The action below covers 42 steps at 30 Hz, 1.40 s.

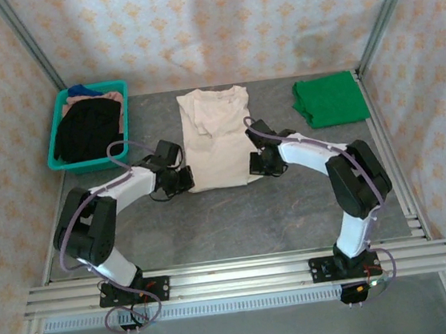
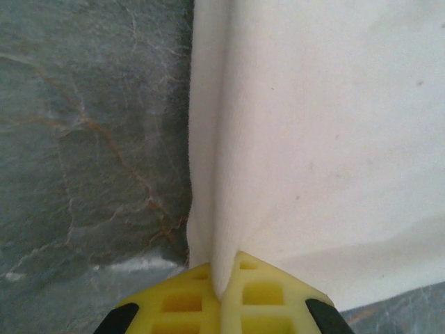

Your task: Fold and stack the t-shirts

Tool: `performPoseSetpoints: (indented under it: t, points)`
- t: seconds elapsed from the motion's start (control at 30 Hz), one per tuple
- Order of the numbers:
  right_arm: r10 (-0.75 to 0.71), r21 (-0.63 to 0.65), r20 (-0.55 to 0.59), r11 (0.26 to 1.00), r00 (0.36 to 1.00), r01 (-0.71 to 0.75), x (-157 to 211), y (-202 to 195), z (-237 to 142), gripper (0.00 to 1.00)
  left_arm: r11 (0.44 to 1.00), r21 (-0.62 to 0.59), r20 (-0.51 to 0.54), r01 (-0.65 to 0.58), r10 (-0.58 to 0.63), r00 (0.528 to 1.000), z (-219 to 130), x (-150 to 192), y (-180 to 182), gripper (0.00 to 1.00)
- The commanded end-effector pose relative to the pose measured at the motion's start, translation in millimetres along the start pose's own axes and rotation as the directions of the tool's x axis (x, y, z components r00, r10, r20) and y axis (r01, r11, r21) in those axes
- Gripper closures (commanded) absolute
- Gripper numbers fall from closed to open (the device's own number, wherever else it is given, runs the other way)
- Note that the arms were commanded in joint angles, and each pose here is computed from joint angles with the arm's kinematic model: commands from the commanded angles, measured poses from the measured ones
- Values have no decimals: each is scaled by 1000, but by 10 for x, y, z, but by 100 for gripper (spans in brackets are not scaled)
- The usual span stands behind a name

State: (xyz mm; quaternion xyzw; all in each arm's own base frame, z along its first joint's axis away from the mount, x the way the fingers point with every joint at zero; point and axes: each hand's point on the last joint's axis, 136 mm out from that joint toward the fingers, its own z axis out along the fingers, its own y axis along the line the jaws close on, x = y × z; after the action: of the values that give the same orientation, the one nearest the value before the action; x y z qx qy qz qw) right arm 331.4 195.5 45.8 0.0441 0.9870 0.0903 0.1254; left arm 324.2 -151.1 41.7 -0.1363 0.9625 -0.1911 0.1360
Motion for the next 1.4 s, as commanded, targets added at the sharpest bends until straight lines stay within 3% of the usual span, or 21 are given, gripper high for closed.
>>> performPoseSetpoints:
  t: [0.0,0.17,0.43,0.87,0.93,1.0,1.07,1.17,1.37]
  points:
    - [-46,67,-50,997,998,49,145,-202,-131,100,997,-74,-42,-2,-1,999,-31,217,269,100]
    - [-44,49,-53,998,998,47,210,-207,-89,100,995,-104,-44,6,-10,999,-17,360,416,100]
    - [-89,18,-38,996,995,90,227,-163,-128,100,990,-141,-5,-13,12,1000,-152,308,460,100]
    - [-106,129,-26,986,994,109,407,-510,13,100,978,-197,-29,-64,60,998,-117,355,603,100]
    - [-104,97,-27,990,994,106,427,-462,-8,92,981,-177,-43,-73,67,997,-97,386,574,100]
    - [-97,49,-25,994,995,98,458,-365,-52,77,985,-157,-46,-65,59,997,-100,408,546,73]
    - [-86,17,-13,996,996,86,478,-289,-120,64,991,-122,-39,-58,53,998,-127,425,494,61]
    - [-27,-48,-2,998,1000,27,519,-202,-169,59,996,-77,-18,-47,46,999,-194,453,436,41]
    - [51,-169,23,985,998,-46,585,126,-137,48,999,-38,8,-9,10,1000,-225,445,367,32]
